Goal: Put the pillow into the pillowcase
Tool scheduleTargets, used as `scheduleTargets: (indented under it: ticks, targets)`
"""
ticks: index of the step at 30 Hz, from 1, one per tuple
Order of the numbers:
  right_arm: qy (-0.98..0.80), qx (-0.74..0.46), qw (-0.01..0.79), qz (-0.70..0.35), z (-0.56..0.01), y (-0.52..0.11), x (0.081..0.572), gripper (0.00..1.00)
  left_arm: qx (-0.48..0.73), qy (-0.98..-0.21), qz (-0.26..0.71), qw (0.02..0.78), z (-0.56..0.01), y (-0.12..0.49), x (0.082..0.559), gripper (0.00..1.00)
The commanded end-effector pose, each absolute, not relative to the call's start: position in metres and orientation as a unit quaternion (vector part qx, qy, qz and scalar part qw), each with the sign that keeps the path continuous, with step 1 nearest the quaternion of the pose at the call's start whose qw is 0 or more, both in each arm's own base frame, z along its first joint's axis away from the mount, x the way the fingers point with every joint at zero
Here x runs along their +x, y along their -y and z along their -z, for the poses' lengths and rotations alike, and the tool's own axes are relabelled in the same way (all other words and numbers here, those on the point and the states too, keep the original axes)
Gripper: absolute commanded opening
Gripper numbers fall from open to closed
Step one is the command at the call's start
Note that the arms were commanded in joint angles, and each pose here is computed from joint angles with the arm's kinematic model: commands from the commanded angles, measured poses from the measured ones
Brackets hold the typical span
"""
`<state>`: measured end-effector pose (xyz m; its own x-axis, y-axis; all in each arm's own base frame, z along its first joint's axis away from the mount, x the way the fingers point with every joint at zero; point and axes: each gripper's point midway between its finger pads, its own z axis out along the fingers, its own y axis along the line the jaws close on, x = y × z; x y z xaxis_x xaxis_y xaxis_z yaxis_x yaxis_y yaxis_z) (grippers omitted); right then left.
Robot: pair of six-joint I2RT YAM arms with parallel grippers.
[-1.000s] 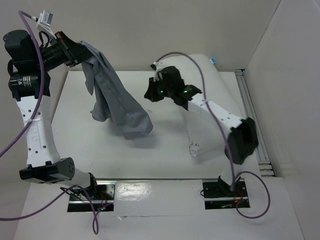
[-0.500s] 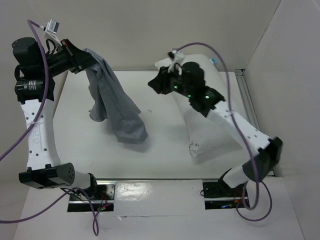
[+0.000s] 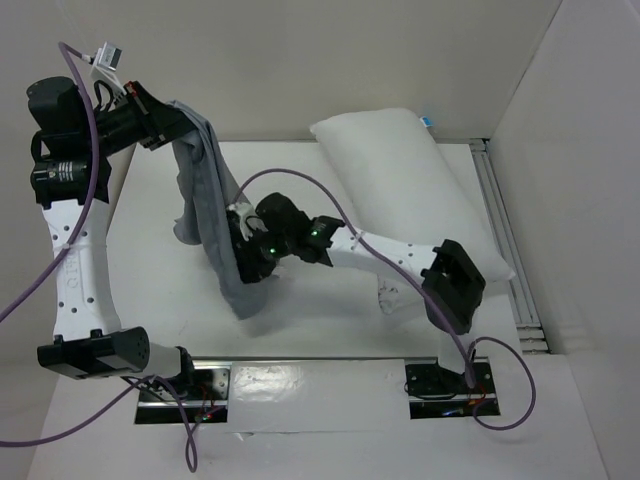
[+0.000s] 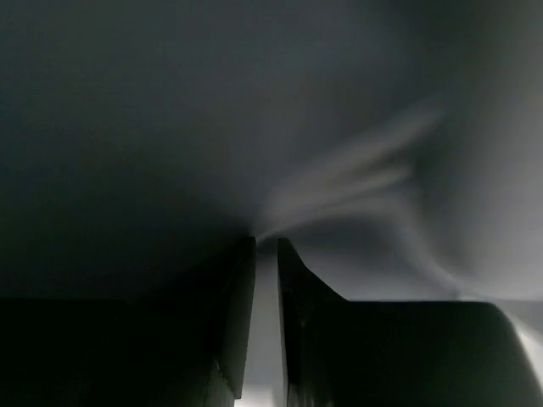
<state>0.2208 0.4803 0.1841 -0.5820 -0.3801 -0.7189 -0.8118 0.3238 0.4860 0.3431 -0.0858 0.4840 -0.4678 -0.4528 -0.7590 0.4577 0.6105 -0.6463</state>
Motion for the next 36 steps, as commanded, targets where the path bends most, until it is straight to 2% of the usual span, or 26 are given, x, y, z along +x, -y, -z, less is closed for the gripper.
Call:
scheduleTargets:
  ticks: [1, 3, 5, 6, 7, 10, 11, 14, 18, 19, 20, 23, 24, 26, 36]
  targets:
    - [-0.717, -0.429, 0.260, -0.484, -0.230, -0.461, 0.189, 0.26, 0.025, -0.724, 0.427, 0.541, -0.493, 0.086, 0.339, 0.00]
    - [-0.738, -0.421, 0.251, -0.463, -0.214, -0.450, 0.188, 0.35, 0.019, -0.729, 0.422, 0.539, -0.487, 0.083, 0.346, 0.00]
    - [-0.757, -0.406, 0.253, -0.445, -0.207, -0.439, 0.199, 0.35, 0.011, -0.733, 0.420, 0.535, -0.478, 0.081, 0.351, 0.00]
    - [-0.775, -0.389, 0.264, -0.421, -0.201, -0.435, 0.209, 0.39, 0.011, -0.733, 0.420, 0.535, -0.478, 0.081, 0.351, 0.00]
    - [-0.795, -0.369, 0.269, -0.399, -0.191, -0.428, 0.223, 0.50, 0.008, -0.735, 0.421, 0.531, -0.474, 0.081, 0.352, 0.00]
    - [-0.842, -0.300, 0.287, -0.344, -0.176, -0.400, 0.265, 0.71, 0.010, -0.740, 0.418, 0.528, -0.467, 0.079, 0.357, 0.00]
    - [-0.851, -0.279, 0.294, -0.335, -0.175, -0.394, 0.276, 0.86, 0.013, -0.739, 0.420, 0.526, -0.467, 0.080, 0.355, 0.00]
    - [-0.868, -0.228, 0.324, -0.299, -0.168, -0.376, 0.318, 0.97, 0.024, -0.738, 0.418, 0.529, -0.470, 0.081, 0.353, 0.00]
    - [-0.860, -0.217, 0.321, -0.331, -0.173, -0.379, 0.360, 1.00, 0.028, -0.739, 0.425, 0.522, -0.469, 0.083, 0.352, 0.00]
    - [-0.853, -0.228, 0.288, -0.371, -0.164, -0.387, 0.354, 1.00, 0.034, -0.740, 0.427, 0.518, -0.468, 0.085, 0.350, 0.00]
    - [-0.833, -0.229, 0.300, -0.405, -0.175, -0.394, 0.363, 1.00, 0.037, -0.738, 0.426, 0.523, -0.472, 0.085, 0.349, 0.00]
    - [-0.796, -0.195, 0.248, -0.517, -0.174, -0.392, 0.351, 1.00, 0.048, -0.736, 0.423, 0.527, -0.476, 0.086, 0.343, 0.00]
    - [-0.768, -0.193, 0.270, -0.547, -0.178, -0.394, 0.354, 1.00, 0.051, -0.735, 0.426, 0.525, -0.476, 0.087, 0.342, 0.00]
    - [-0.751, -0.177, 0.261, -0.581, -0.182, -0.397, 0.355, 1.00, 0.063, -0.730, 0.425, 0.532, -0.482, 0.089, 0.336, 0.00]
    - [-0.728, -0.195, 0.210, -0.622, -0.154, -0.413, 0.347, 1.00, 0.076, -0.724, 0.417, 0.544, -0.497, 0.090, 0.333, 0.00]
